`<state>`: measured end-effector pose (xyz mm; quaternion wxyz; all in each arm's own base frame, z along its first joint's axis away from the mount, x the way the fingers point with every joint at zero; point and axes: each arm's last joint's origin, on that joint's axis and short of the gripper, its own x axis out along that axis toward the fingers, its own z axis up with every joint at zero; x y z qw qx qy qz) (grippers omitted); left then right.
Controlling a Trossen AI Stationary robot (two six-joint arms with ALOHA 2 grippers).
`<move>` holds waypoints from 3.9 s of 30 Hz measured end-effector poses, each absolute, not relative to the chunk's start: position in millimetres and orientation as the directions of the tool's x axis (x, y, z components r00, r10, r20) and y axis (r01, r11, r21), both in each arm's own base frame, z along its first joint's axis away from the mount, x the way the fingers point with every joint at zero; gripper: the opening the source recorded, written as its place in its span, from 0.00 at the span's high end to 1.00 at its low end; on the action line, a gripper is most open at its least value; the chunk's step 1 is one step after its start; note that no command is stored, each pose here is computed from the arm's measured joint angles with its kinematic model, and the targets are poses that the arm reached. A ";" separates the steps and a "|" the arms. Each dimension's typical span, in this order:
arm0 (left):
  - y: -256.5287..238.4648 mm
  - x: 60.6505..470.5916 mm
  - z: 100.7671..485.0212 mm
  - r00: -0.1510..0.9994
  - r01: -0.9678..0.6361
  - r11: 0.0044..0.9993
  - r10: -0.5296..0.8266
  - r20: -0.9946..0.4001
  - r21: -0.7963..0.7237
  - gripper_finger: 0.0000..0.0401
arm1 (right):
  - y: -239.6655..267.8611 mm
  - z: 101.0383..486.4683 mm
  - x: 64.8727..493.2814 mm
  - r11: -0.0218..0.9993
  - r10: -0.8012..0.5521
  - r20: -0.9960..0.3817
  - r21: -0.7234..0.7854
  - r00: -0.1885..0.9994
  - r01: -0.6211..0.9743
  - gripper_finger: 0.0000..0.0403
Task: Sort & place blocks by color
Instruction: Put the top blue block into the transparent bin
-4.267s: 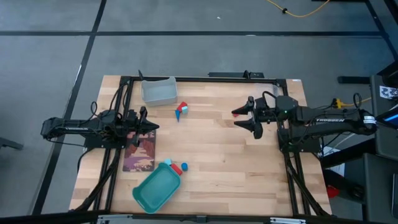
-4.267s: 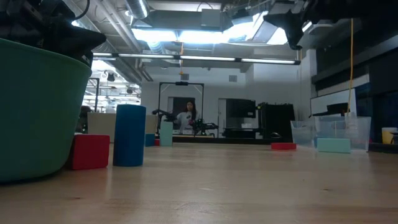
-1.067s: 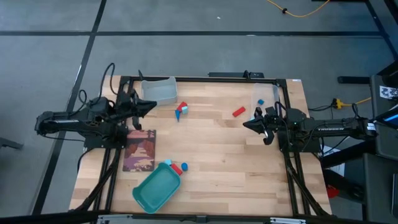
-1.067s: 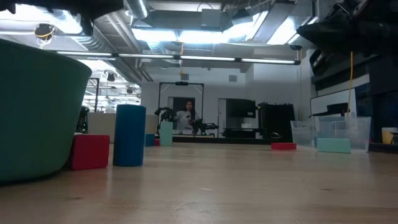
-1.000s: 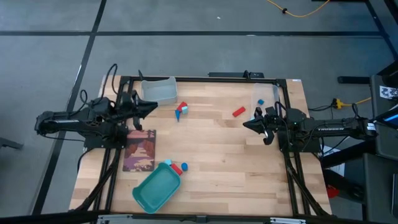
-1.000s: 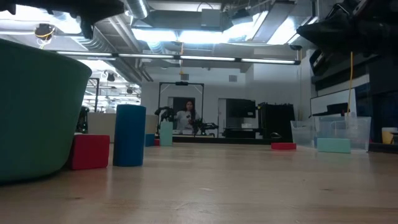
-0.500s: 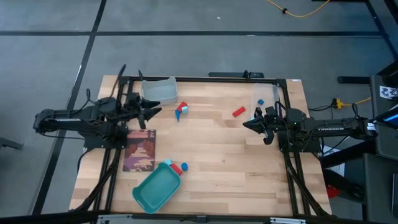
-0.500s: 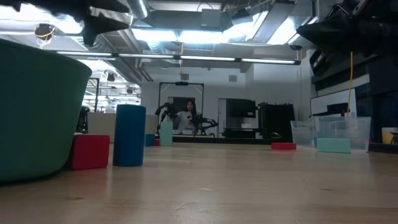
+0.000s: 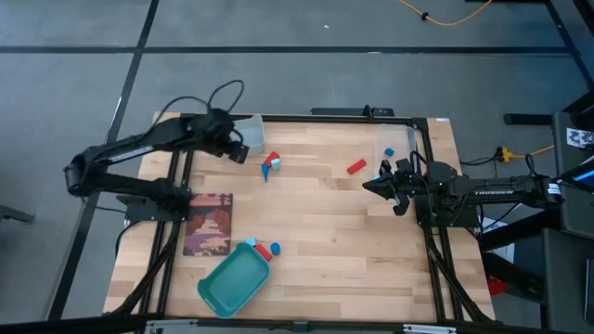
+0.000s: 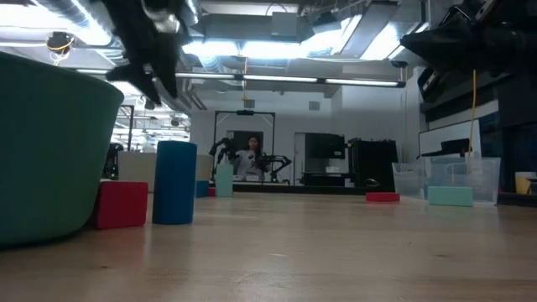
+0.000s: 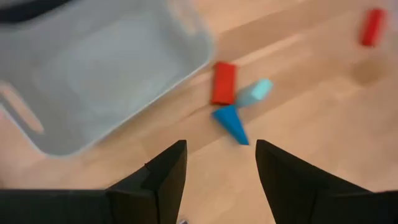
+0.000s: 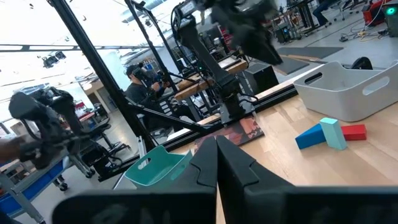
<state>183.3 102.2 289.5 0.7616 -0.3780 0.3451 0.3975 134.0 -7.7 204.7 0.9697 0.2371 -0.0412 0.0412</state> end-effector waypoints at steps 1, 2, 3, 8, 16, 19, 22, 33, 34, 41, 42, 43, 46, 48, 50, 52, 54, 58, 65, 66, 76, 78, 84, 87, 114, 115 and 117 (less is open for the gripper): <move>106.5 186.4 283.4 0.421 -0.883 0.365 0.337 -0.842 -0.296 0.54 | -7.7 204.6 134.0 0.884 0.060 0.099 0.457 0.993 -0.099 1.00; 110.2 190.0 277.2 0.398 -0.895 0.343 0.328 -0.857 -0.285 0.54 | -7.7 204.7 134.0 0.884 0.060 0.100 0.457 0.993 -0.100 1.00; 112.9 193.8 271.2 0.378 -0.904 0.328 0.317 -0.870 -0.273 0.54 | -7.7 204.6 134.0 0.884 0.060 0.099 0.457 0.993 -0.099 1.00; 116.1 213.4 246.4 0.304 -0.939 0.247 0.269 -0.914 -0.240 0.54 | -7.7 204.6 134.0 0.884 0.060 0.099 0.457 0.993 -0.100 1.00; 99.7 254.6 214.3 0.285 -0.952 0.190 0.275 -0.918 -0.238 0.54 | -7.7 204.6 134.0 0.884 0.060 0.099 0.458 0.993 -0.099 1.00; 94.5 266.7 201.2 0.262 -0.962 0.162 0.303 -0.916 -0.222 0.54 | -7.7 204.3 134.1 0.884 0.060 0.095 0.458 0.994 -0.098 1.00; 95.0 273.1 186.9 0.221 -0.975 0.099 0.303 -0.927 -0.200 0.54 | -7.7 204.0 134.1 0.883 0.060 0.093 0.459 0.994 -0.097 1.00; 100.1 289.7 166.9 0.256 -0.965 0.031 0.307 -0.917 -0.259 0.54 | -7.6 204.0 134.0 0.883 0.061 0.093 0.459 0.994 -0.097 1.00; 100.5 290.2 167.1 0.259 -0.964 0.031 0.316 -0.913 -0.263 0.54 | -7.6 204.0 134.0 0.883 0.061 0.092 0.459 0.994 -0.097 1.00; 103.7 292.4 159.7 0.239 -0.969 0.027 0.332 -0.912 -0.244 0.54 | -7.7 203.2 134.2 0.884 0.061 0.084 0.458 0.995 -0.093 1.00; 103.4 292.6 155.8 0.229 -0.972 0.028 0.315 -0.921 -0.232 0.54 | -7.7 203.1 134.2 0.884 0.061 0.084 0.458 0.995 -0.092 1.00; 103.3 293.9 152.1 0.228 -0.973 0.031 0.300 -0.926 -0.229 0.54 | -7.7 203.1 134.2 0.884 0.061 0.084 0.458 0.995 -0.092 1.00; 103.5 298.4 139.7 0.219 -0.975 0.035 0.272 -0.937 -0.218 0.54 | -7.7 203.0 134.2 0.884 0.061 0.082 0.458 0.995 -0.092 1.00; 104.1 300.1 137.8 0.220 -0.975 0.035 0.272 -0.937 -0.219 0.54 | -7.7 202.7 134.2 0.883 0.061 0.079 0.461 0.995 -0.090 1.00; 104.3 300.0 137.5 0.216 -0.976 0.035 0.279 -0.936 -0.215 0.54 | -7.7 202.6 134.2 0.882 0.060 0.078 0.462 0.995 -0.090 1.00; 104.4 299.9 137.4 0.209 -0.977 0.034 0.292 -0.933 -0.209 0.54 | -7.7 202.5 134.2 0.882 0.060 0.078 0.462 0.995 -0.090 1.00; 104.4 299.5 137.7 0.209 -0.978 0.034 0.296 -0.932 -0.208 0.54 | -7.7 202.5 134.2 0.882 0.060 0.077 0.462 0.995 -0.089 1.00; 104.6 299.7 137.8 0.212 -0.977 0.054 0.298 -0.931 -0.205 0.54 | -7.7 202.5 134.2 0.882 0.060 0.077 0.462 0.995 -0.089 1.00; 104.7 299.2 137.4 0.207 -0.978 0.067 0.299 -0.932 -0.196 0.57 | -7.7 202.5 134.2 0.882 0.060 0.077 0.462 0.995 -0.089 1.00; 104.6 298.9 137.3 0.204 -0.979 0.073 0.299 -0.932 -0.191 0.58 | -7.7 202.5 134.2 0.882 0.060 0.077 0.462 0.995 -0.089 1.00; 103.0 296.4 136.4 0.175 -0.983 0.108 0.297 -0.939 -0.149 0.84 | -7.7 202.5 134.2 0.882 0.060 0.077 0.462 0.995 -0.089 1.00; 100.5 295.1 135.7 0.154 -0.985 0.116 0.295 -0.943 -0.125 0.87 | -7.7 202.5 134.2 0.882 0.061 0.077 0.462 0.995 -0.089 1.00; 93.0 290.4 138.6 0.113 -0.983 0.171 0.288 -0.951 -0.065 0.87 | -7.7 202.5 134.2 0.883 0.060 0.077 0.461 0.995 -0.089 1.00; 87.7 283.5 150.6 0.107 -0.976 0.215 0.291 -0.951 -0.044 0.87 | -7.7 202.5 134.2 0.883 0.061 0.077 0.461 0.995 -0.090 1.00; 28.7 247.6 303.2 0.784 -0.006 0.799 -0.369 -0.499 -0.601 0.87 | -10.4 278.0 178.3 0.934 0.090 0.002 0.348 0.996 -0.085 0.98; 27.9 249.0 302.1 0.781 -0.020 0.791 -0.370 -0.504 -0.612 0.87 | -10.5 282.3 184.8 0.944 0.103 -0.053 0.319 0.993 -0.081 0.98; 28.0 249.6 300.8 0.778 -0.066 0.760 -0.366 -0.510 -0.646 0.87 | -11.1 292.1 197.6 0.957 0.122 -0.131 0.280 0.984 -0.081 0.98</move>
